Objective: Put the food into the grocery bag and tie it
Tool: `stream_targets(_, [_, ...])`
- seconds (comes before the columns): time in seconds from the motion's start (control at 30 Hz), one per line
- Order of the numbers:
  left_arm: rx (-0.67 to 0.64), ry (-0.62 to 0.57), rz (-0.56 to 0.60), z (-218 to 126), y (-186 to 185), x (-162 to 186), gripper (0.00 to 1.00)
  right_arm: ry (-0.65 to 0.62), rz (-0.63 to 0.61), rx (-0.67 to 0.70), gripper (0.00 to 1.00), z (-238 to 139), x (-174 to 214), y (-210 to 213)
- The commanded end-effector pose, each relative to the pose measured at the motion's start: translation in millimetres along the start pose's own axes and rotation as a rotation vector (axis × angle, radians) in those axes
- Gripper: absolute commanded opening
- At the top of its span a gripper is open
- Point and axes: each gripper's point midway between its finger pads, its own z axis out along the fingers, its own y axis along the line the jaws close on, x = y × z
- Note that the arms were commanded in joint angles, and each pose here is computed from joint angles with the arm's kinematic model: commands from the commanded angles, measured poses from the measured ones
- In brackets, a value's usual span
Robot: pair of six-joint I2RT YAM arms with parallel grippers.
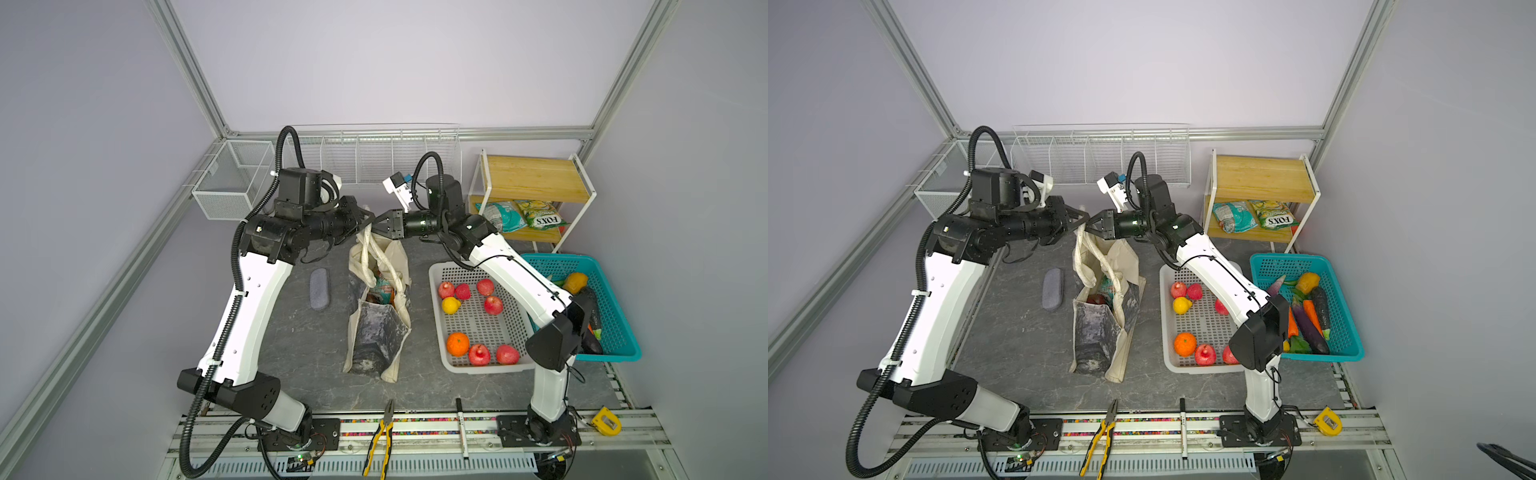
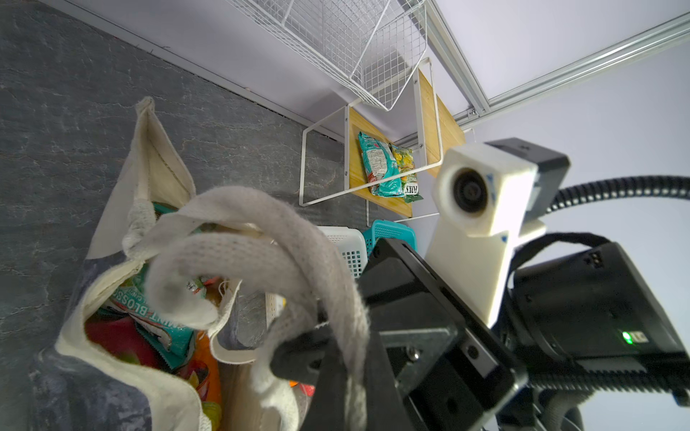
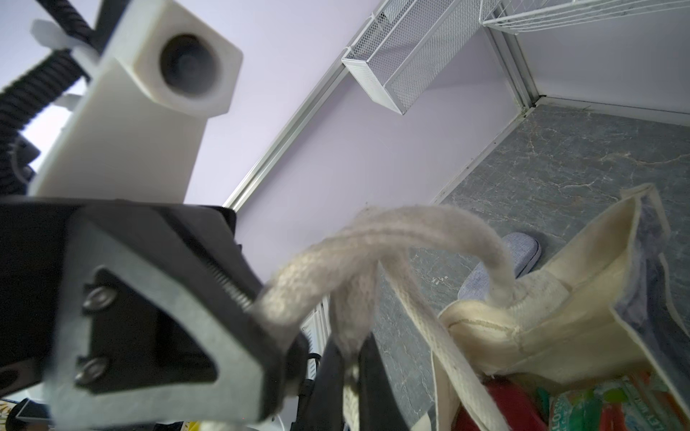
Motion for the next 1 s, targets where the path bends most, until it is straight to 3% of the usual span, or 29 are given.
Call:
stream_targets(0.0, [0.09,0.022,0.006,-13,-20,12,0.0,-0.146,-0.116,-0.045,0.07,-5,-42,14])
stream_targets(0.17, [0.075,0.029,-0.014,-18,-12,22,0.02,-0.205,-0.113,-0.042,0.07,-4,-55,5])
stream_targets(0.4, [0.014,-0.058,-0.003,-37,-3,13,0.46,-0.259,-0.133,-0.023,0.07,-18,-71,3])
stream_targets(0.5, [0.012,-0.112,0.017,-47,-6,4,0.57,-0.257,-0.136,-0.016,0.07,-21,-70,3])
stream_targets(0.63, [0.011,-0.189,0.009,-59,-6,-7,0.63,-0.25,-0.138,-0.015,0.07,-23,-67,4])
stream_targets(0.73, [0.019,-0.249,-0.079,-63,8,-20,0.61,-0.238,-0.15,-0.015,0.07,-25,-64,7])
stream_targets(0.97, [0.142,-0.253,-0.196,-34,7,-44,0.57,-0.179,-0.156,-0.021,0.07,-26,-52,10])
